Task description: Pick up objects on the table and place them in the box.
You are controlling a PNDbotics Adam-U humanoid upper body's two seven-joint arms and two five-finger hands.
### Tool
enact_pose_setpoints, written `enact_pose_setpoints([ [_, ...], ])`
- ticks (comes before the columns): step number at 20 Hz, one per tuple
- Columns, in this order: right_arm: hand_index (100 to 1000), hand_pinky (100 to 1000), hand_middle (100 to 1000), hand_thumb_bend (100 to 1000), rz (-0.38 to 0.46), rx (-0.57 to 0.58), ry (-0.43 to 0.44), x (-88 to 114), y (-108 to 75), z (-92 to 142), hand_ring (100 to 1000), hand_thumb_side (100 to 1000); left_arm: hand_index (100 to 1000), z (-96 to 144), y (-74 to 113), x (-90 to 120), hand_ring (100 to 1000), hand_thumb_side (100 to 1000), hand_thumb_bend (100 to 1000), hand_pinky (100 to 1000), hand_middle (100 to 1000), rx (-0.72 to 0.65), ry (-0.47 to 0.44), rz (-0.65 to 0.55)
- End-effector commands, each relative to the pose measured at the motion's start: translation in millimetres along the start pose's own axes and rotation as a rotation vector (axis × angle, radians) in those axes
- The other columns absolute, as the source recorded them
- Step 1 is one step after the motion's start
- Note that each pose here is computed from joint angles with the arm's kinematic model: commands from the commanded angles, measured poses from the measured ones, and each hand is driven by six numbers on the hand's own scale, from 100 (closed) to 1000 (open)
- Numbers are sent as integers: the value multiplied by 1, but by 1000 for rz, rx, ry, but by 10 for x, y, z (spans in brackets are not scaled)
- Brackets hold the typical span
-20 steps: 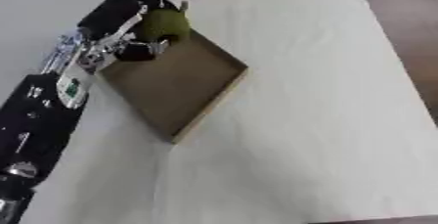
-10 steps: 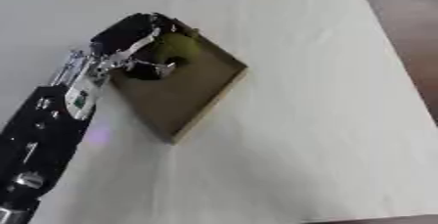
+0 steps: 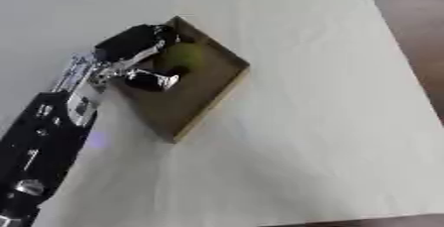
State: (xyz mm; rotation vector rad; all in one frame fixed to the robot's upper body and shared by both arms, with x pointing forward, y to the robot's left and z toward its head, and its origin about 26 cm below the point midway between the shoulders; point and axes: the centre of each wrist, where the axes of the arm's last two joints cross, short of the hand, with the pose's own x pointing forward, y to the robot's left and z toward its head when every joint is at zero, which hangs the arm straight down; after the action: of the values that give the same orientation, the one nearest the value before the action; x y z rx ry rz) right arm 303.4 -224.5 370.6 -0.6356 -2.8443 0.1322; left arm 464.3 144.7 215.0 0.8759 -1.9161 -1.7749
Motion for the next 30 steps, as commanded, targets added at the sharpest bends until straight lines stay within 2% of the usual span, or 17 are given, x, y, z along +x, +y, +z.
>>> enact_pose_setpoints([
  [1, 808, 785, 542, 100, 6, -9, -17, 20, -44, -45, 640, 572, 935, -6, 128, 13, 867, 686, 409, 907, 831, 8, 2, -79],
  [2, 808, 785, 542, 100, 7, -10, -17, 19, -45, -46, 640, 572, 938, -5, 128, 16, 874, 723, 450, 917, 837, 7, 4, -92],
  [4, 808, 784, 542, 100, 8, -11, -18, 20, -49, -47, 640, 572, 939, 2, 131, 15, 880, 737, 469, 922, 841, 9, 12, -110],
  [8, 808, 784, 542, 100, 9, -12, -18, 18, -54, -49, 640, 571, 936, 16, 161, 7, 886, 716, 483, 926, 843, 34, 32, -127],
  [14, 807, 783, 543, 100, 24, -18, -21, 13, -80, -57, 639, 571, 939, 61, 346, 9, 888, 699, 464, 918, 840, 123, 55, -151],
  [19, 805, 780, 545, 100, 49, -53, -26, 5, -144, -66, 636, 576, 938, 169, 524, -24, 872, 713, 413, 897, 817, 213, 103, -105],
  [24, 806, 781, 544, 100, 67, -73, -25, -2, -183, -56, 637, 577, 929, 257, 721, 32, 864, 653, 387, 884, 800, 293, 91, -54],
  [26, 806, 781, 543, 100, 74, -71, -18, -19, -190, -47, 637, 576, 926, 283, 780, 53, 860, 632, 359, 879, 796, 316, 82, -41],
  [30, 805, 780, 544, 100, 83, -66, -21, -20, -205, -40, 637, 575, 915, 464, 935, -18, 833, 560, 175, 838, 753, 436, 102, 16],
])
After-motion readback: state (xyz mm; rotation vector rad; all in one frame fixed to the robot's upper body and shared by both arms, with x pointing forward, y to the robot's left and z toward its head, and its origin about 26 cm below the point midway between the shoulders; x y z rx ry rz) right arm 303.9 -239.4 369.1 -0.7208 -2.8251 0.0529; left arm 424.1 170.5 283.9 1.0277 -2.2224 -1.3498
